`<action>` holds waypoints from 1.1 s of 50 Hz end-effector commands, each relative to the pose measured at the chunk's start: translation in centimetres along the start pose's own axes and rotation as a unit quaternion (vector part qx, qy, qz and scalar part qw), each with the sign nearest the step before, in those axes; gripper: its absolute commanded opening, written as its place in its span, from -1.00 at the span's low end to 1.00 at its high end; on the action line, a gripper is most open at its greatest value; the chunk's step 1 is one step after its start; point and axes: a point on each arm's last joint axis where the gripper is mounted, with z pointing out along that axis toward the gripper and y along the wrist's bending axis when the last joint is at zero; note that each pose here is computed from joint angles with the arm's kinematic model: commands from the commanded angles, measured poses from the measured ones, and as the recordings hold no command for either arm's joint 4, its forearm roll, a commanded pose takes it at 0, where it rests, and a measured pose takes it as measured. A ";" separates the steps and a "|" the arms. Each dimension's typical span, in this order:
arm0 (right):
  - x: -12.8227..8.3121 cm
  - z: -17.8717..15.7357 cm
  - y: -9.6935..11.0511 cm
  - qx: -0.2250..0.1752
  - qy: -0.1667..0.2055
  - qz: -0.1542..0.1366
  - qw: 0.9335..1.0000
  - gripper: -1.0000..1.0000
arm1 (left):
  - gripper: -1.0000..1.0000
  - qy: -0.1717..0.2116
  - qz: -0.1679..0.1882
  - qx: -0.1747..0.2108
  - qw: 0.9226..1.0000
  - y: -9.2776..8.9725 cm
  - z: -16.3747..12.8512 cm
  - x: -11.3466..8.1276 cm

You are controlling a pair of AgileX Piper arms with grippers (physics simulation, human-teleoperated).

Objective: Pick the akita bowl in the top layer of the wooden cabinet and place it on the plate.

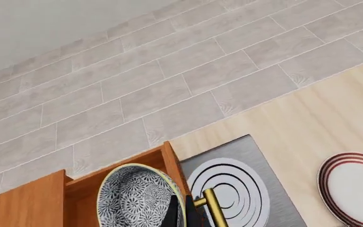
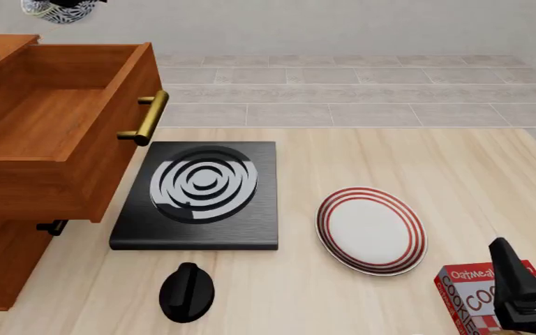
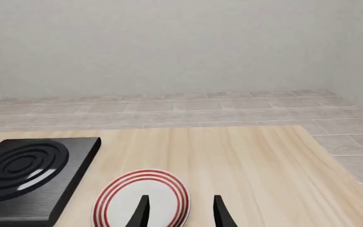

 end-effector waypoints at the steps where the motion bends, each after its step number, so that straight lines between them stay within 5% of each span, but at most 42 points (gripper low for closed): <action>1: 0.0 0.0 0.0 0.000 0.000 0.000 1.000 1.00 | -1.00 -0.022 0.027 0.014 0.999 -1.1 -0.2 -0.7; 55: 0.0 -0.1 0.0 -0.004 -0.003 -0.008 1.000 1.00 | -1.00 -0.074 0.096 0.117 0.986 -9.0 1.4 -2.4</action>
